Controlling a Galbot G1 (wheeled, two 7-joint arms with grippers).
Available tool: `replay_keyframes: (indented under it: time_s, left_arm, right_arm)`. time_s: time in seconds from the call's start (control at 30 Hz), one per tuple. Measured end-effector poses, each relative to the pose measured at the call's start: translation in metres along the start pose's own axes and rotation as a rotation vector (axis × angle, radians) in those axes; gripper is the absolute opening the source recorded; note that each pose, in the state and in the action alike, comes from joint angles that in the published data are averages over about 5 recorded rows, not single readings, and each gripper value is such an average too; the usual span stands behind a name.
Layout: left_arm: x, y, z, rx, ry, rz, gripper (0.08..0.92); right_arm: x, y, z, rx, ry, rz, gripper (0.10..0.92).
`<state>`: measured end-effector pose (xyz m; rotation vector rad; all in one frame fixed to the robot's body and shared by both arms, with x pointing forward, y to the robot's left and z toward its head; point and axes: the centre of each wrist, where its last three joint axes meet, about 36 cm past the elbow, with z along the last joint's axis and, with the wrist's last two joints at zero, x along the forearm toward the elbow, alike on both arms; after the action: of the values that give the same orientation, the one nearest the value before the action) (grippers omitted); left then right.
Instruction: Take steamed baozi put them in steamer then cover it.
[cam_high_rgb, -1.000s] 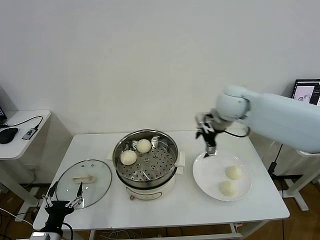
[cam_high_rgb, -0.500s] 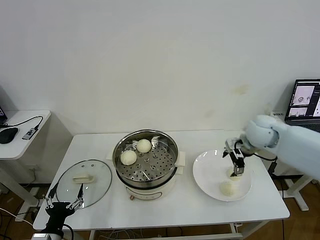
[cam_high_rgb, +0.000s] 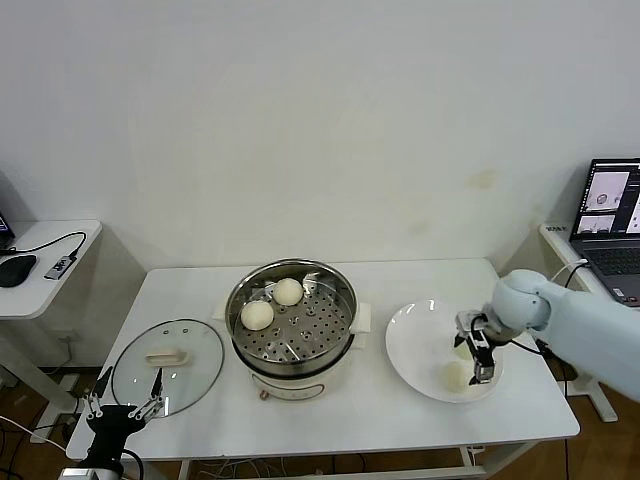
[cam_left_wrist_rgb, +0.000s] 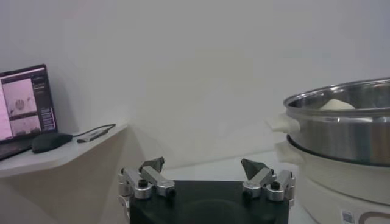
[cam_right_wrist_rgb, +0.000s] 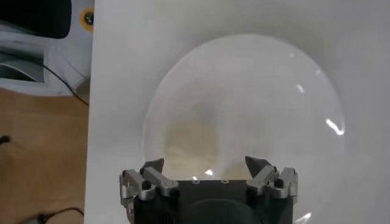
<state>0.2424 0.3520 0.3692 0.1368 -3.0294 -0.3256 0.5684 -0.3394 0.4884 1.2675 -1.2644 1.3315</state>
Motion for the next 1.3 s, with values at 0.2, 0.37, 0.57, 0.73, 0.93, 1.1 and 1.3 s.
replay_keyframes:
  time_s: [0.2,0.37,0.57,0.73,0.93,1.1,1.3]
  left_arm:
    - [0.000,0.001,0.000,0.000,-0.001,-0.001,0.823]
    - [0.000,0.003,0.001,-0.004,0.000,-0.004,0.823]
    - [0.000,0.004,0.001,-0.002,0.000,-0.007,0.823]
    - [0.000,0.003,0.002,-0.001,0.000,-0.009,0.823]
    - [0.000,0.004,0.002,-0.001,-0.002,-0.010,0.823]
    - [-0.001,0.005,0.001,-0.003,-0.004,-0.010,0.823]
    - [-0.002,0.005,0.000,-0.004,-0.007,-0.010,0.823]
  right_arm:
    - [-0.017,0.001,-0.001,-0.016,-0.008,-0.005,0.823]
    - [-0.027,0.000,-0.003,-0.028,-0.006,0.001,0.804]
    - [-0.033,-0.001,-0.004,-0.044,-0.002,0.002,0.718]
    - [-0.034,-0.002,-0.005,-0.053,0.000,0.005,0.644]
    - [-0.028,-0.006,-0.003,-0.062,-0.006,0.015,0.602]
    - [-0.012,-0.012,-0.003,-0.070,-0.018,0.028,0.602]
    - [0.026,-0.032,-0.008,-0.076,-0.052,0.074,0.603]
